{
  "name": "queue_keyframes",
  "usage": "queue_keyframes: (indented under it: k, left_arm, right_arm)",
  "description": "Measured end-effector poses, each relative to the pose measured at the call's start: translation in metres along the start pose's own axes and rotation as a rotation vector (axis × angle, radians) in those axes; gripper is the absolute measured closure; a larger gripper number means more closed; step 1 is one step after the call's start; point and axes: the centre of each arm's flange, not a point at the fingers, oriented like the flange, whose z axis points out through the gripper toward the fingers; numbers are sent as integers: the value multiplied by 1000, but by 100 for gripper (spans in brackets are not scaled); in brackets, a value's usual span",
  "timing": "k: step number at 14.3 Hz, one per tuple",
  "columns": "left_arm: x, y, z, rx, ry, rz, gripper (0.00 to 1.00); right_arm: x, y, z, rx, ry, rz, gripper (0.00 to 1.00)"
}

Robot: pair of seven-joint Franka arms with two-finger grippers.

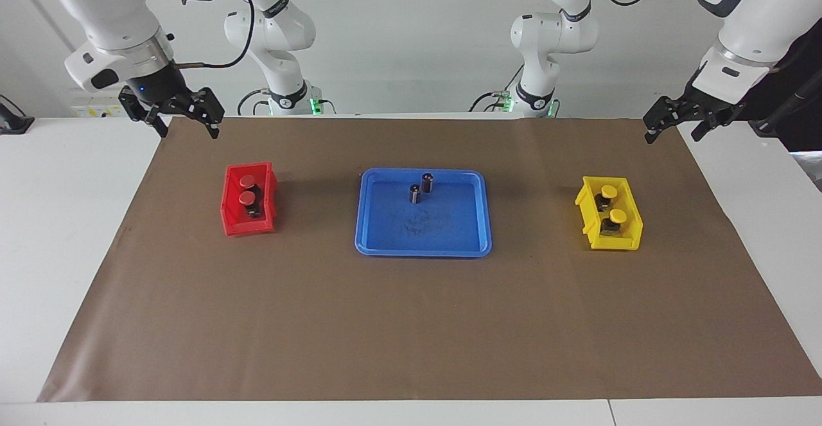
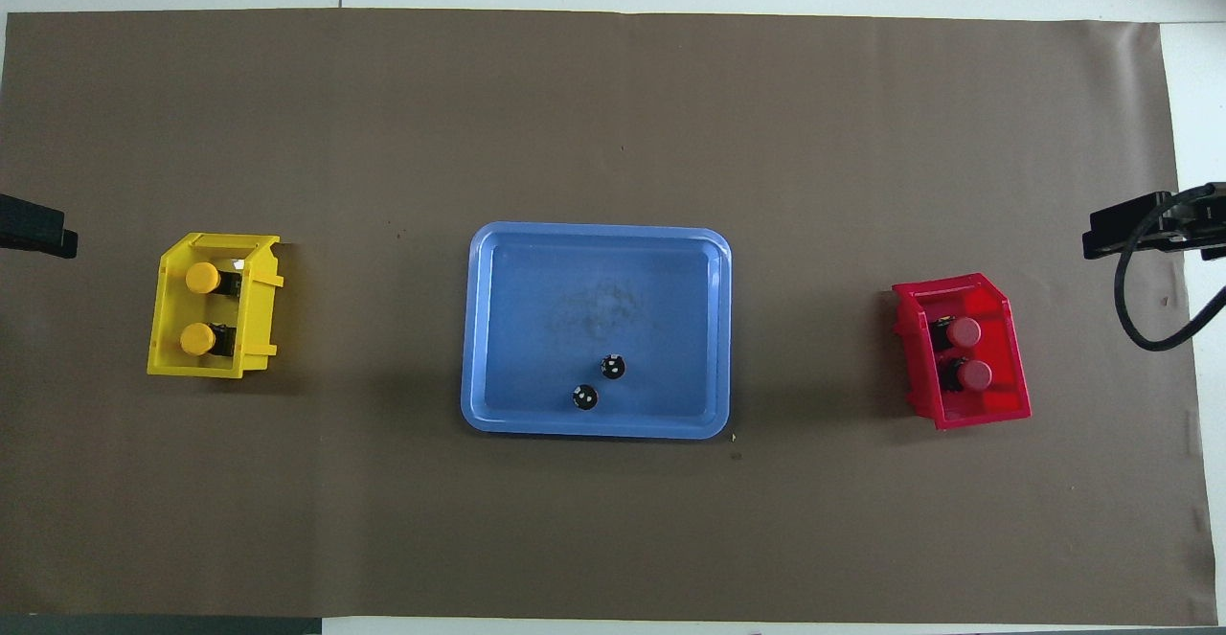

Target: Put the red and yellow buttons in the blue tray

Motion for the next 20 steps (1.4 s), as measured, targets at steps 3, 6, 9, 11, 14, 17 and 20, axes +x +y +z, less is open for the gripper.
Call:
queue_keyframes:
  k: [3,6,9,11,14,17,20]
  left_arm:
    - [0,-3,0,0,0,-5,0]
    - [0,-5,1,0,-1,-9,0]
    - [0,-6,1,0,4,-11,0]
    - [1,-7,0,0,10,-13,0]
    - [1,-6,5,0,1,-15,0]
    - [-2,-7,15,-3,2,-24,0]
    - [-7,-8,28,-6,19,-24,0]
  right_arm:
    - [0,0,0,0,0,0,0]
    - [0,0,0,0,-1,0,0]
    - [0,0,1,0,-3,-1,0]
    - [0,0,4,0,-9,-1,0]
    - [0,-1,9,0,-16,-1,0]
    - [4,0,17,0,7,-2,0]
    - [4,-1,63,0,40,-26,0]
